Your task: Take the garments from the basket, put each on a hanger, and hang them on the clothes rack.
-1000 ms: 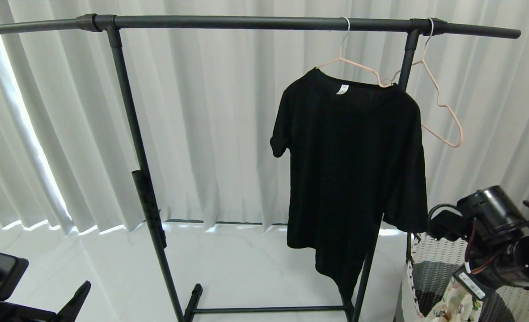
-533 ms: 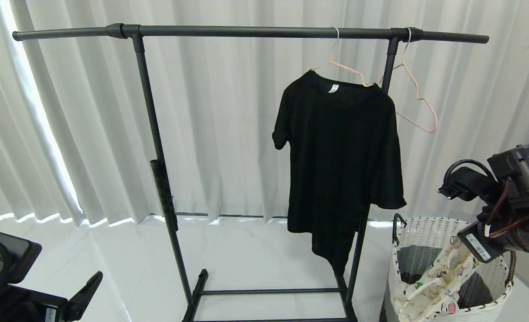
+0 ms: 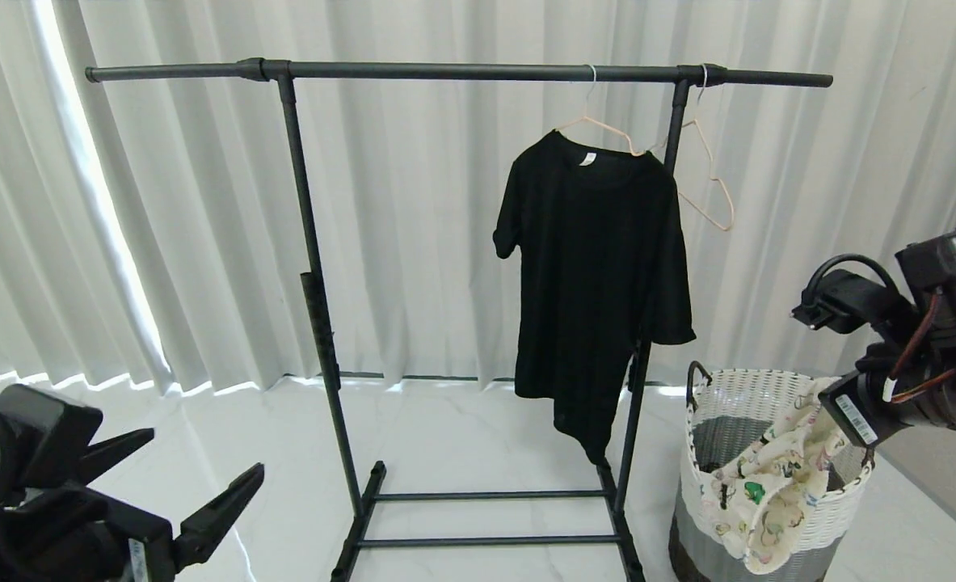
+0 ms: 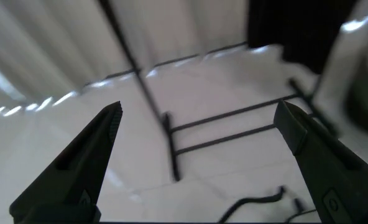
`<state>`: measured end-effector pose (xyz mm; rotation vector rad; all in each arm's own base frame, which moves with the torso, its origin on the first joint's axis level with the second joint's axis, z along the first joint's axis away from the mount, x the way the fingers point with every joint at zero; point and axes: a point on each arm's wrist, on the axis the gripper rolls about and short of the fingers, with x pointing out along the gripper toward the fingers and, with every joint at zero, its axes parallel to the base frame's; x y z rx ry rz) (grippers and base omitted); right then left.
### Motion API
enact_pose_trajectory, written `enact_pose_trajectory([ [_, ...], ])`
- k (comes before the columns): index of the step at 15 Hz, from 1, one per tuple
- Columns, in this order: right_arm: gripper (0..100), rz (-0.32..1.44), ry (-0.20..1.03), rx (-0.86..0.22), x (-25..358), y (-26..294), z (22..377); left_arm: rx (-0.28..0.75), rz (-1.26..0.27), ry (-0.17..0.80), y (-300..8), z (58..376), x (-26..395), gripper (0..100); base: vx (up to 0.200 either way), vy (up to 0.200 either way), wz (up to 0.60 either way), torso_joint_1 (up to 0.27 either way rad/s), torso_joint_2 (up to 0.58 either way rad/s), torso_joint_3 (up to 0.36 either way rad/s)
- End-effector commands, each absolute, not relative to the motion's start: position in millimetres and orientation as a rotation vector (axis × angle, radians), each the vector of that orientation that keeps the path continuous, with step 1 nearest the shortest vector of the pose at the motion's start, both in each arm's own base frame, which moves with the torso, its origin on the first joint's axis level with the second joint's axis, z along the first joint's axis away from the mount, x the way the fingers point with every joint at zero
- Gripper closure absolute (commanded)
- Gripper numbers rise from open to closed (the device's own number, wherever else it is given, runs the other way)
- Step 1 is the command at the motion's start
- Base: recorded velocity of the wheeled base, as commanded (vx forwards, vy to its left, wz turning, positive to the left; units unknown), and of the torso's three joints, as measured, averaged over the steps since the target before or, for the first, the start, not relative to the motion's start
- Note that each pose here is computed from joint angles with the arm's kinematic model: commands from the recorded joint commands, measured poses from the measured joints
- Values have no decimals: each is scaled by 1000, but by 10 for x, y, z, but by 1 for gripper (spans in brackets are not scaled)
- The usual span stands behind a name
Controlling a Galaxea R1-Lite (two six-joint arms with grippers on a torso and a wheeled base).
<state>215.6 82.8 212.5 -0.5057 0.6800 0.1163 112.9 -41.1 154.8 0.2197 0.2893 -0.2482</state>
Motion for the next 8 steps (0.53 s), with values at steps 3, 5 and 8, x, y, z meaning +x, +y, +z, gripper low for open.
enact_pose_trajectory([
  [3, 100, 191, 583, -426, 2128, 1009, 2363, 61, -615, 333, -1437, 1849, 1488, 0, 0, 0, 0, 0, 0, 0],
  [5, 100, 234, 530, -354, 2079, 1165, 2498, 15, -727, 462, -2025, 1666, 1538, 0, 0, 0, 0, 0, 0, 0],
  [8, 100, 294, 491, -287, 1987, 1329, 2603, 25, -817, 583, -2636, 1358, 1512, 0, 0, 0, 0, 0, 0, 0],
])
